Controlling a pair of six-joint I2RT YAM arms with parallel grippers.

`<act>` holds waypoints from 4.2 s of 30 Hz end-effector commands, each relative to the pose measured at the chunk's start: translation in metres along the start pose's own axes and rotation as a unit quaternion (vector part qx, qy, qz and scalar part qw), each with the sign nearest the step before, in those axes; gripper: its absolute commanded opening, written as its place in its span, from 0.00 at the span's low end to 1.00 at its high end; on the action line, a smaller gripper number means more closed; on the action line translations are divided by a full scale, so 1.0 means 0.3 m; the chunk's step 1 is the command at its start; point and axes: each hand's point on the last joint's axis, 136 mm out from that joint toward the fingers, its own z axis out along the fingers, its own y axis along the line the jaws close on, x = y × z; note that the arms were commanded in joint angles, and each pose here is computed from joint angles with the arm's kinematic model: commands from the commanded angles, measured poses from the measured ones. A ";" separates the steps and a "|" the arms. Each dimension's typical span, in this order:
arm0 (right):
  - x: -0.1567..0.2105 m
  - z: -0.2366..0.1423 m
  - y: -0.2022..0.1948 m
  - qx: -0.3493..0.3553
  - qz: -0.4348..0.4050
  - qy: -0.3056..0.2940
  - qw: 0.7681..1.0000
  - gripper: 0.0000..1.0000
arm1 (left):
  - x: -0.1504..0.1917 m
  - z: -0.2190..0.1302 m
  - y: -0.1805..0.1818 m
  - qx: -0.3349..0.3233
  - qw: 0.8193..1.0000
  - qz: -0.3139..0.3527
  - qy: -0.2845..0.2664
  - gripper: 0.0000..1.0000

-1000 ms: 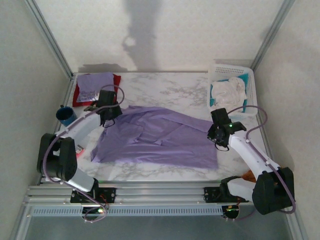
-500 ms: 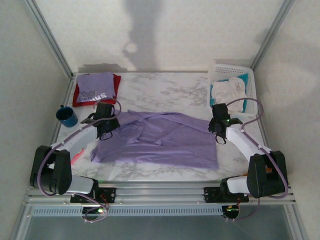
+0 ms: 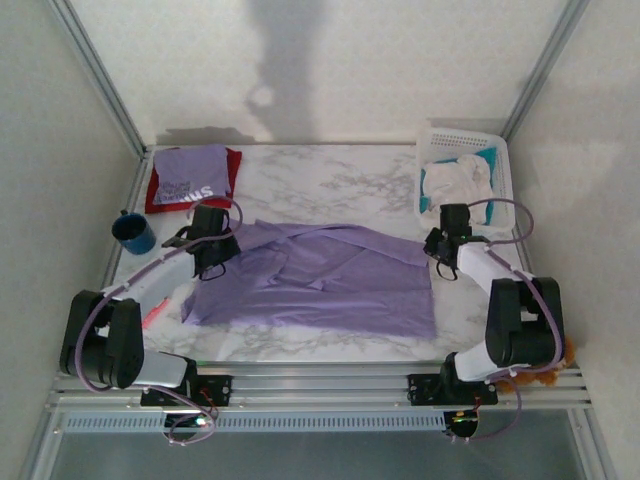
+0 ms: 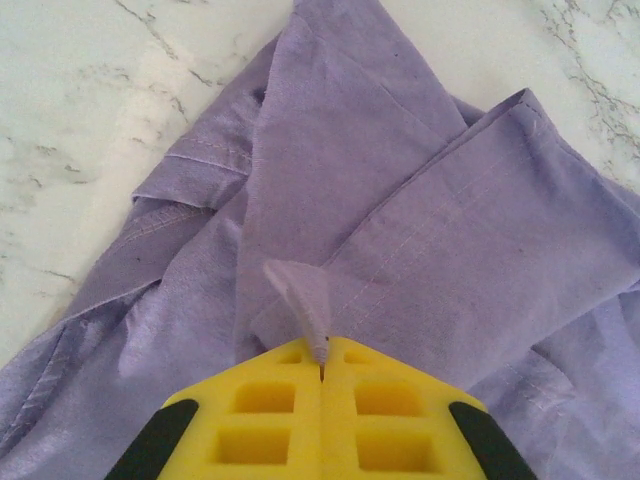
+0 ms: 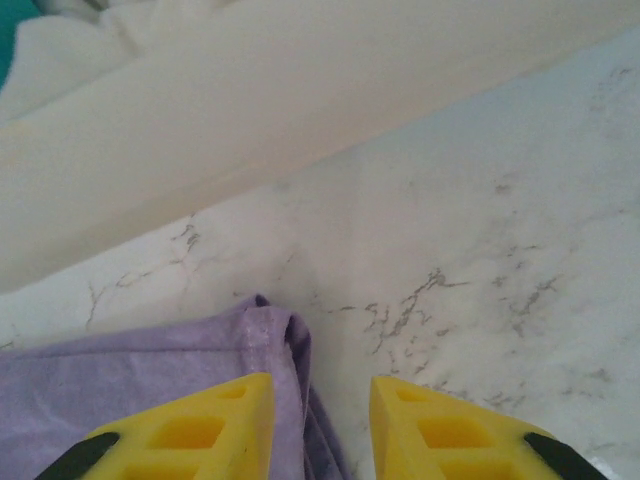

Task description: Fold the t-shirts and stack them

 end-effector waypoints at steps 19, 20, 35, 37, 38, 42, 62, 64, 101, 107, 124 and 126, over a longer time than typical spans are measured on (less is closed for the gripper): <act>-0.007 0.097 0.055 -0.035 0.018 0.019 0.999 0.16 | -0.045 0.006 -0.023 -0.001 1.000 0.003 -0.006 0.00; -0.009 0.094 0.055 -0.035 0.019 0.018 0.999 0.13 | -0.047 0.004 -0.024 -0.002 1.000 0.002 -0.006 0.00; 0.039 0.106 0.013 -0.005 0.037 0.045 0.998 0.19 | -0.060 -0.009 -0.034 0.003 1.000 0.004 -0.010 0.00; 0.040 0.109 0.017 -0.007 0.039 0.048 0.998 0.17 | -0.062 -0.013 -0.035 0.003 1.000 0.004 -0.010 0.00; 0.042 0.110 0.016 -0.005 0.039 0.050 0.998 0.17 | -0.063 -0.015 -0.034 0.002 1.000 0.004 -0.011 0.00; 0.052 0.112 0.011 0.002 0.038 0.061 0.997 0.16 | -0.066 -0.022 -0.032 0.001 1.000 0.005 -0.014 0.00; 0.078 0.079 0.018 -0.020 0.054 0.029 0.998 0.18 | -0.069 -0.033 -0.034 0.004 1.000 0.004 -0.016 0.00; 0.062 0.058 0.032 -0.035 0.057 0.014 0.998 0.20 | -0.068 -0.034 -0.035 0.005 1.000 0.004 -0.015 0.00; 0.061 0.117 0.012 -0.017 0.082 0.003 0.997 0.19 | -0.057 -0.035 -0.029 0.007 1.000 0.005 -0.014 0.00; 0.070 0.115 -0.004 -0.002 0.082 0.009 0.997 0.07 | -0.054 -0.039 -0.025 0.006 1.000 0.005 -0.015 0.00; -0.036 -0.017 0.069 -0.057 0.059 -0.039 0.996 0.00 | -0.163 -0.085 -0.069 0.004 0.999 0.020 -0.042 0.00; -0.049 -0.033 0.078 -0.062 0.060 -0.042 0.995 0.00 | -0.202 -0.100 -0.076 0.003 0.999 0.022 -0.050 0.00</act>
